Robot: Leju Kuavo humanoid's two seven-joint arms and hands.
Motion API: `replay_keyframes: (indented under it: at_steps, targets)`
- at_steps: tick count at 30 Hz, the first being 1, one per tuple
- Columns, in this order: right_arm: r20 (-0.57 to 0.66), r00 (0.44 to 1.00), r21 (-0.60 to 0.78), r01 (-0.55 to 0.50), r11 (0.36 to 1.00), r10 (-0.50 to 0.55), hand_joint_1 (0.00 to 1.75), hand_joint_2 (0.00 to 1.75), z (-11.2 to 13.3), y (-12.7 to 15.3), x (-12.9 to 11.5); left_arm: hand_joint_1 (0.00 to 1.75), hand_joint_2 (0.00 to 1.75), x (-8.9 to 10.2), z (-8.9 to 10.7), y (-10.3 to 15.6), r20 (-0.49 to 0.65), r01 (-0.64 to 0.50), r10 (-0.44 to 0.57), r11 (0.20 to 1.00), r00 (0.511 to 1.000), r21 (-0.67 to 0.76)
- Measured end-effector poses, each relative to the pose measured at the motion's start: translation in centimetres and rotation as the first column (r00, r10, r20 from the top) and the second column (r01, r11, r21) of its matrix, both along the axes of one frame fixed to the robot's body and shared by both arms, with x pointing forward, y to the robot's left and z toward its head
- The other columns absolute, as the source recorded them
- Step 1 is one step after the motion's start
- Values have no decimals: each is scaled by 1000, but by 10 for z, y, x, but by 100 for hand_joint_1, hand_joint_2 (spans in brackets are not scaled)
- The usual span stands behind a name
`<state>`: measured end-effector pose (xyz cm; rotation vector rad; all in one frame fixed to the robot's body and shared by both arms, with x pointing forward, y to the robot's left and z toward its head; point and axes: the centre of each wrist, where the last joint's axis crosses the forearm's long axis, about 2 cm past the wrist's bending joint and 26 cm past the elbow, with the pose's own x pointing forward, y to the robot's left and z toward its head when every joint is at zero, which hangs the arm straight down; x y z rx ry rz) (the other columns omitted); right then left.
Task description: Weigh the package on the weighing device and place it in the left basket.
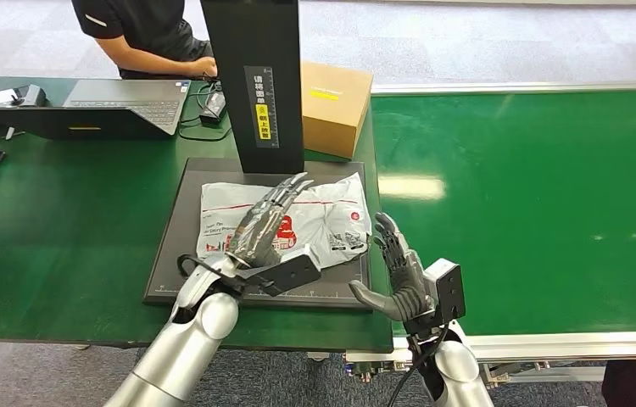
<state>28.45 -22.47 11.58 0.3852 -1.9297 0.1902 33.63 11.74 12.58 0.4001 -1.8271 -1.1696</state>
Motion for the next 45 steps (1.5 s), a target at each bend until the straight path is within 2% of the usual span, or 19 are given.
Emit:
replay_keyframes:
  at_steps: [5, 10, 11, 14, 15, 26, 36, 39, 41, 45]
  targets:
    - [5, 1000, 18, -21, 1000, 21, 0, 175, 1, -1, -1, 0, 175, 11, -8, -9, -170, -25, 50, 989, 984, 148]
    - [4, 1000, 20, -12, 1000, 12, 0, 175, 1, -4, -1, 0, 175, 13, -28, -4, -359, 6, 108, 954, 927, 301]
    - [4, 1000, 19, -12, 1000, 12, 0, 175, 1, -5, -1, 19, 175, 14, -31, -3, -385, 17, 114, 947, 916, 320]
    - [1, 1000, 18, -9, 1000, 9, 0, 175, 1, -4, -1, 150, 175, 17, -34, 0, -437, 40, 126, 936, 890, 351]
    - [0, 1000, 17, -7, 1000, 7, 0, 175, 1, -4, -1, 175, 175, 18, -35, 2, -448, 42, 129, 935, 885, 353]
    - [-17, 1000, 15, 15, 1000, -15, 0, 175, 0, -7, -7, 175, 175, 22, -36, 9, -392, -17, 129, 961, 911, 277]
    - [-24, 999, 22, 30, 999, -30, 0, 175, -2, -9, -11, 175, 175, 6, -49, 16, -287, -57, 117, 977, 951, 208]
    - [-31, 999, 28, 43, 999, -42, 0, 175, -4, -11, -14, 175, 175, -1, -59, 30, -243, -128, 178, 970, 954, 206]
    - [-38, 998, 37, 58, 998, -57, 0, 175, -6, -13, -16, 175, 175, -5, -66, 50, -201, -219, 261, 953, 944, 207]
    - [-51, 994, 53, 96, 994, -93, 0, 175, -9, -21, -21, 175, 175, -7, -74, 108, -118, -436, 466, 874, 877, 214]
